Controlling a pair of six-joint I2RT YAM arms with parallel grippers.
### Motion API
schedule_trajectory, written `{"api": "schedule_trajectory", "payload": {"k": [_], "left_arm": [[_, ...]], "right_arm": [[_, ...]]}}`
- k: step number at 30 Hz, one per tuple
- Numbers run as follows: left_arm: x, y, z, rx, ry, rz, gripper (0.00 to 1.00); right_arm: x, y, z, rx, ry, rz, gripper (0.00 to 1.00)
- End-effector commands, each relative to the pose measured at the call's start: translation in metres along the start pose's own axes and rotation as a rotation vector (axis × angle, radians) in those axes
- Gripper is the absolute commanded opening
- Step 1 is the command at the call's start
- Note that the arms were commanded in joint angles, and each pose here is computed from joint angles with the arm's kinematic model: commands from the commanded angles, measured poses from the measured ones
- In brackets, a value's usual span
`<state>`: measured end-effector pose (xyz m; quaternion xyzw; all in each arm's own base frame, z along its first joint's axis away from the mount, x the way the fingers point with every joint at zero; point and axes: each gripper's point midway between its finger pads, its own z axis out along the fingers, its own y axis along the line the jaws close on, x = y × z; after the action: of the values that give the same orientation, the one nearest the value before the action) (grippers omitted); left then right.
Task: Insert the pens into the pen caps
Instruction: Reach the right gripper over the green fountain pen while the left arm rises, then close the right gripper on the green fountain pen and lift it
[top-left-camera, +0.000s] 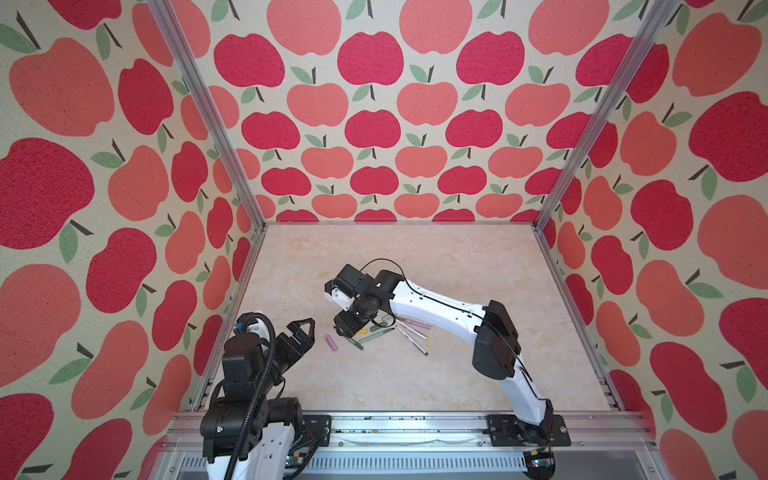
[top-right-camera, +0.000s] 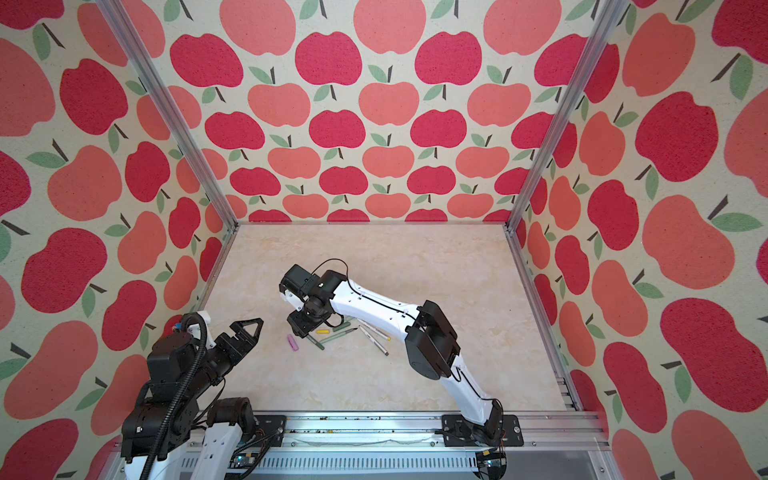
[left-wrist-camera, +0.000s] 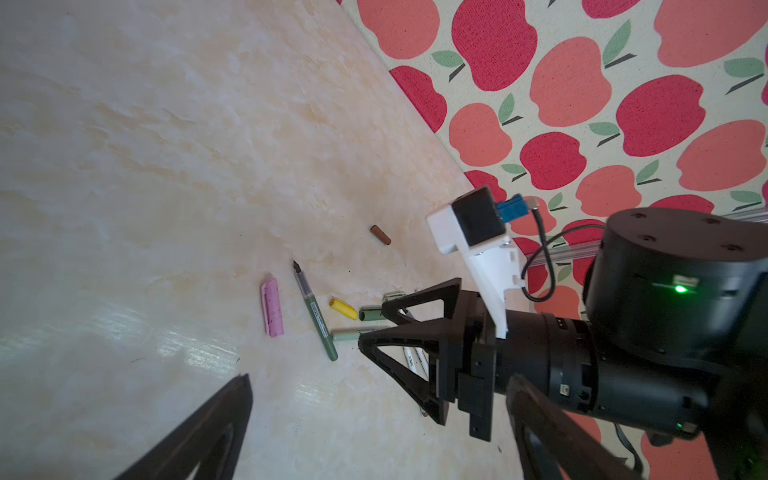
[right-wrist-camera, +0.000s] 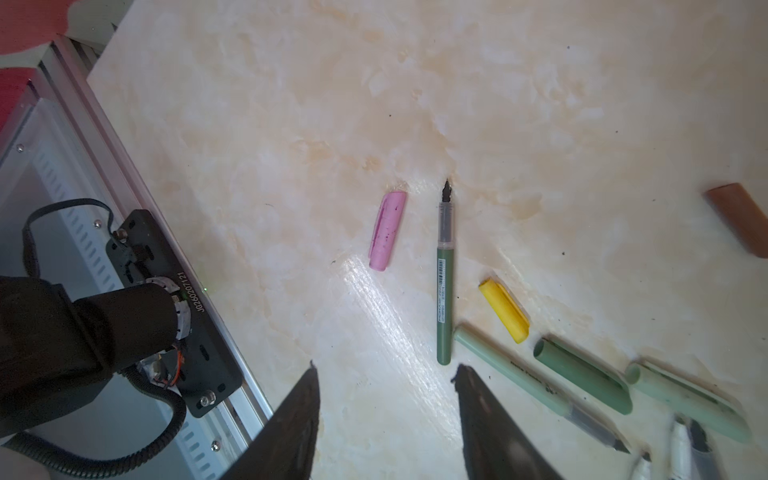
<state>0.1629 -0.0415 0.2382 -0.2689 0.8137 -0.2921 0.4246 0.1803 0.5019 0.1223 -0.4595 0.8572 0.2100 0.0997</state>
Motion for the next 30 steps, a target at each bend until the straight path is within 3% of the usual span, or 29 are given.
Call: {"api": "schedule_trajectory", "payload": {"k": [1, 6, 12, 30], "left_arm": [[0.001, 0.002, -0.003, 0.015, -0.033, -0.031, 0.98], [0.003, 0.006, 0.006, 0.031, -0.035, -0.075, 0.97], [0.012, 0.003, 0.027, 0.042, 0.072, -0.123, 0.94], [0.019, 0.012, 0.04, 0.025, 0.107, -0.162, 0.94]], "right_arm": [[0.009, -0.007, 0.012, 0.037, 0.062, -0.004, 0.5], [0.009, -0.013, 0.033, 0.058, 0.077, -0.003, 0.46], [0.0, -0.022, 0.055, 0.096, 0.072, -0.027, 0.41], [0.012, -0.039, 0.096, 0.152, 0.148, -0.048, 0.38]]}}
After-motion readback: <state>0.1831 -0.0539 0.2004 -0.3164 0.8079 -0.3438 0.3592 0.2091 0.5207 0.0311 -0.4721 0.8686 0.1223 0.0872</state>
